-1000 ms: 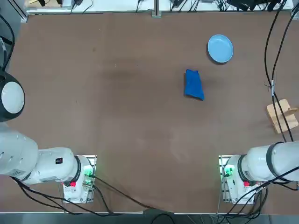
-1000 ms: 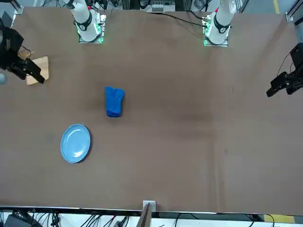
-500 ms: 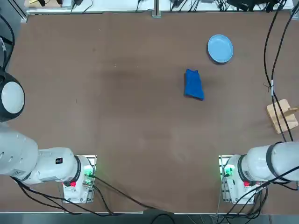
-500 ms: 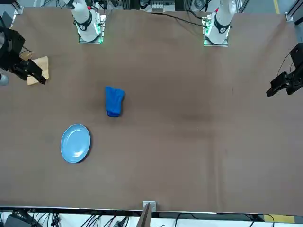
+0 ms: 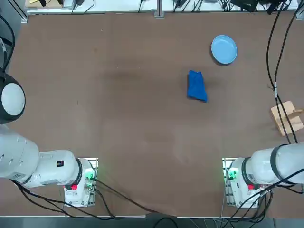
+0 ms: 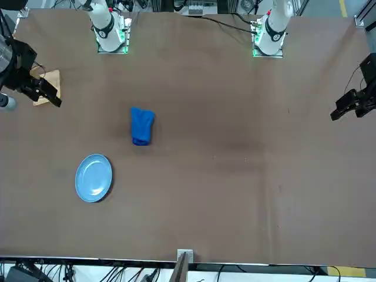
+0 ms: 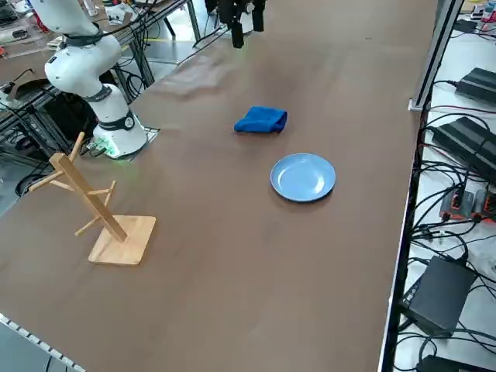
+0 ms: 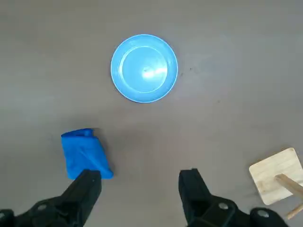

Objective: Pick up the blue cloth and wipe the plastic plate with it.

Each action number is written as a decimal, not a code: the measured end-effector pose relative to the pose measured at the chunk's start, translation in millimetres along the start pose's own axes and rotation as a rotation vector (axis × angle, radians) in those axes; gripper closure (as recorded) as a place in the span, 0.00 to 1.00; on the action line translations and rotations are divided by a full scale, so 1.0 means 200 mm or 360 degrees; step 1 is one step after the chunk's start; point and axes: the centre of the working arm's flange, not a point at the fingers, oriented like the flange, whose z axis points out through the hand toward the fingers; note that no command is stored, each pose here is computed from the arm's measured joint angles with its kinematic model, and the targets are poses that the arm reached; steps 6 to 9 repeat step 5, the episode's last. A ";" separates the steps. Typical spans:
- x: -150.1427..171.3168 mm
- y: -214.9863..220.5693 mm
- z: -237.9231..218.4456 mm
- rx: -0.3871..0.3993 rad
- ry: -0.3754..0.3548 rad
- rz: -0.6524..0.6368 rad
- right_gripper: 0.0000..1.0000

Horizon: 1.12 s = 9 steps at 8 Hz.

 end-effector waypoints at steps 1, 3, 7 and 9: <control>0.00 0.00 0.00 0.0000 0.0001 0.0002 0.00; 0.00 0.01 0.00 0.0000 0.0001 0.0004 0.00; 0.00 0.01 0.00 0.0000 0.0001 0.0004 0.00; 0.00 0.01 0.00 0.0000 0.0001 0.0004 0.00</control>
